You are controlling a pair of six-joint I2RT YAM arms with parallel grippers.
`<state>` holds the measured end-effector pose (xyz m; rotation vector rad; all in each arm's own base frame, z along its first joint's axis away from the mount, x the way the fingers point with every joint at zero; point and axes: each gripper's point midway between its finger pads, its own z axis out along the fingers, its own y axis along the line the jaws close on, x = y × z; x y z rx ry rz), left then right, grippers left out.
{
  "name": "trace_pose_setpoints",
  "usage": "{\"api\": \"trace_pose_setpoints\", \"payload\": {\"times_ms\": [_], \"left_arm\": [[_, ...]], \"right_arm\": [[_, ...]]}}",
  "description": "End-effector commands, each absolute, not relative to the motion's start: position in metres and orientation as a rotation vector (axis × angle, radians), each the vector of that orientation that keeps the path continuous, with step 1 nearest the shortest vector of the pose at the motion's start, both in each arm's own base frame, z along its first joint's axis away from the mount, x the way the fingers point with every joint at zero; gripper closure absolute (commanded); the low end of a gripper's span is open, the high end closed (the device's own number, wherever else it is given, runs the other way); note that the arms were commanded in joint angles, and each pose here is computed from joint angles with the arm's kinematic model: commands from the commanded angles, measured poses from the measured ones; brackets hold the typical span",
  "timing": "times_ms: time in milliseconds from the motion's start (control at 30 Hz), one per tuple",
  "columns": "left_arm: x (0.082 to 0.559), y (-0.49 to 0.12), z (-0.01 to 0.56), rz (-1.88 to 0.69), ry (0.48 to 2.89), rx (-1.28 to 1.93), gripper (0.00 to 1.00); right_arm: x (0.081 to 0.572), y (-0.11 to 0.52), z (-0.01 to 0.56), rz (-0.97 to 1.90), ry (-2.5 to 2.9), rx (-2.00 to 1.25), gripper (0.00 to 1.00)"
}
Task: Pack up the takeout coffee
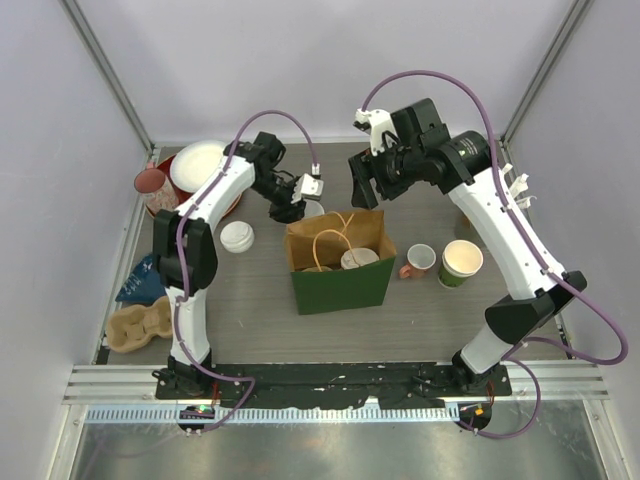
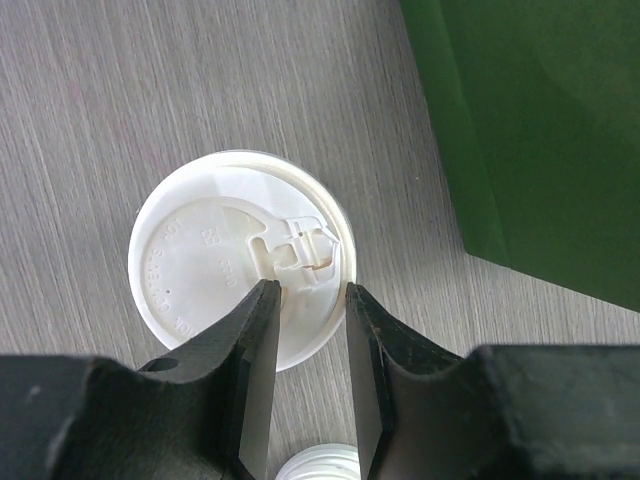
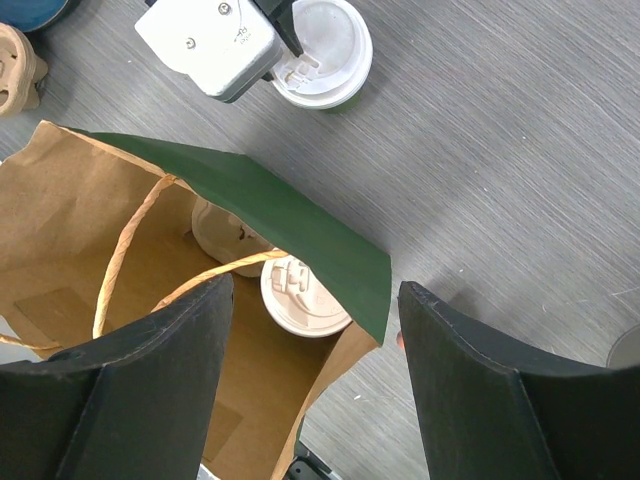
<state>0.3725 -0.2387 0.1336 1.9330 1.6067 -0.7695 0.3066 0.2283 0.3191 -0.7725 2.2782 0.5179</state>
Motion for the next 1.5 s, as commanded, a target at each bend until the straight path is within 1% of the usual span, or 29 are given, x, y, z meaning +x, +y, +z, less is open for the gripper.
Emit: {"api": "trace_pose_setpoints", "payload": {"times_ms": [0,67,133,300,333,367,567,700,933,1100,1267,1467], "left_arm": [[0.373,-0.232,0.137,-0.669,1.584,1.987,0.65],[0.37,-0.229,0.136,-0.668,1.578,2.012,0.65],[0.367,-0.228,0.134,-0.665,1.573,2.025,0.68],[0.359,-0.229,0.133,-0.673,1.571,2.049,0.89],[0.358,-0.23,0.134,-0.677,1.57,2.053,0.96],[0.356,-0.23,0.134,-0.684,1.574,2.053,1.0],[0.359,-0.227,0.141,-0.664,1.619,2.05,1.0],[0.376,-0.228,0.165,-0.599,1.725,1.934,1.0],[0.381,-0.221,0.196,-0.545,1.79,1.81,1.0],[0.391,-0.203,0.211,-0.418,1.84,1.752,1.0],[0.397,-0.192,0.262,-0.31,1.831,1.638,1.0],[0.376,-0.174,0.325,-0.223,1.858,1.517,1.0]], "right_arm": [[0.302,0.226,0.341,0.545,2.202,-0.756,0.28],[0.301,0.225,0.342,0.543,2.2,-0.751,0.28],[0.301,0.224,0.343,0.543,2.198,-0.751,0.28],[0.301,0.224,0.344,0.547,2.195,-0.742,0.28],[0.302,0.224,0.345,0.544,2.192,-0.738,0.28],[0.301,0.224,0.346,0.545,2.189,-0.738,0.28],[0.3,0.222,0.348,0.541,2.186,-0.728,0.28],[0.303,0.223,0.353,0.545,2.167,-0.71,0.28],[0.309,0.225,0.363,0.546,2.121,-0.684,0.28],[0.315,0.225,0.371,0.529,2.086,-0.662,0.28],[0.327,0.228,0.393,0.555,2.013,-0.58,0.28],[0.331,0.227,0.405,0.579,2.003,-0.502,0.28]]}}
